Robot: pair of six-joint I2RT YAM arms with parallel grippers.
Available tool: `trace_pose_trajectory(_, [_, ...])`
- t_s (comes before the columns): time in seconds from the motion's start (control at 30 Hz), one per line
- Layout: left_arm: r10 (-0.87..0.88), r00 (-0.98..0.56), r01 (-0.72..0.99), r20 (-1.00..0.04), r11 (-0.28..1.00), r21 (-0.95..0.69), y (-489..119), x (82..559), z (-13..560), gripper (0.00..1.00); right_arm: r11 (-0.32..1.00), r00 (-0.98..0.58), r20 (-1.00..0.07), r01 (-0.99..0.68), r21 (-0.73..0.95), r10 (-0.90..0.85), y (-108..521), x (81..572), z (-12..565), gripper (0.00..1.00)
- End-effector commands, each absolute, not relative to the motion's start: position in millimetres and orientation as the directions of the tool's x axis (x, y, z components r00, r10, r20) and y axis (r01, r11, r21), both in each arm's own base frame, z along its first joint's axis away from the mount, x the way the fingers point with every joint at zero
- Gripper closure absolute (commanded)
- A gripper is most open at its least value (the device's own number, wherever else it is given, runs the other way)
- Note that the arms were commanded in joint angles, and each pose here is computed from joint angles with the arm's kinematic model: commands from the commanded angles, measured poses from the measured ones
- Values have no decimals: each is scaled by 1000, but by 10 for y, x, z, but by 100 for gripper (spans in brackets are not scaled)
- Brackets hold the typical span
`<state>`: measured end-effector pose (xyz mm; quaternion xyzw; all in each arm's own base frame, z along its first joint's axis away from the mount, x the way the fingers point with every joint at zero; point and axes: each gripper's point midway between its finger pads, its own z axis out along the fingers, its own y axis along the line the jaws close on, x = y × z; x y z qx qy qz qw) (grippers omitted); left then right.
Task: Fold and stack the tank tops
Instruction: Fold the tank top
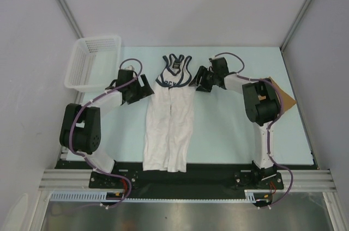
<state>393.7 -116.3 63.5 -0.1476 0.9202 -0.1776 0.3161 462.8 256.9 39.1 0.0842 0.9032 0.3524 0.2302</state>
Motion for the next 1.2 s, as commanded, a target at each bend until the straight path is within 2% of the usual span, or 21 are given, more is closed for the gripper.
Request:
trace_pose_trajectory(0.0, [-381,-689,-88,-617,889,-450,-1194,4176,924,5,721,-881,-343,-2,693,327,2568,4874,244,39])
trace_pose_trajectory(0.03, [-380,-694,-91,-611,888,-450,-1193,4178,900,5,700,-877,-355,-31,713,323,2635,4982,353,44])
trace_pose_trajectory(0.1, [-383,-698,-93,-605,886,-454,-1191,4205,881,5,700,-892,-322,-10,714,317,2668,5026,188,51])
trace_pose_trajectory(0.2, [-387,-700,-96,-600,884,-458,-1186,4228,846,5,708,-896,-315,-1,706,313,2664,5150,123,74])
trace_pose_trajectory(0.23, [-382,-701,-92,-602,886,-455,-1182,4243,840,5,714,-891,-311,20,699,329,2568,5204,102,98])
trace_pose_trajectory(0.27, [-379,-703,-85,-602,885,-458,-1199,4272,848,5,714,-886,-309,35,699,346,2499,5261,110,100])
trace_pose_trajectory(0.47, [-364,-728,-40,-580,868,-495,-1356,4460,771,9,686,-839,-299,117,719,456,1867,5477,163,100])
trace_pose_trajectory(0.57, [-353,-732,-13,-583,863,-506,-1438,4600,750,10,670,-848,-288,101,736,445,1827,5471,185,97])
trace_pose_trajectory(0.6, [-349,-733,-12,-583,864,-503,-1451,4648,740,10,669,-849,-297,85,738,436,1847,5500,222,74])
trace_pose_trajectory(0.63, [-338,-738,5,-585,863,-505,-1496,4746,726,10,659,-864,-279,78,748,419,1895,5460,199,61])
trace_pose_trajectory(0.7, [-327,-742,27,-585,858,-513,-1557,4828,713,13,652,-871,-278,62,755,405,1942,5441,214,47])
trace_pose_trajectory(0.73, [-324,-739,40,-590,854,-519,-1595,4909,749,14,656,-872,-280,59,752,400,1951,5418,228,45])
trace_pose_trajectory(0.93, [-288,-760,59,-582,862,-503,-1752,5071,575,16,689,-872,-282,84,720,401,1864,5175,174,45])
trace_pose_trajectory(1.13, [-275,-783,60,-557,859,-509,-1897,5198,427,28,706,-879,-282,83,704,385,1947,4943,147,50])
trace_pose_trajectory(1.17, [-272,-789,57,-550,861,-506,-1915,5208,401,33,712,-881,-284,80,698,377,1985,4914,139,51])
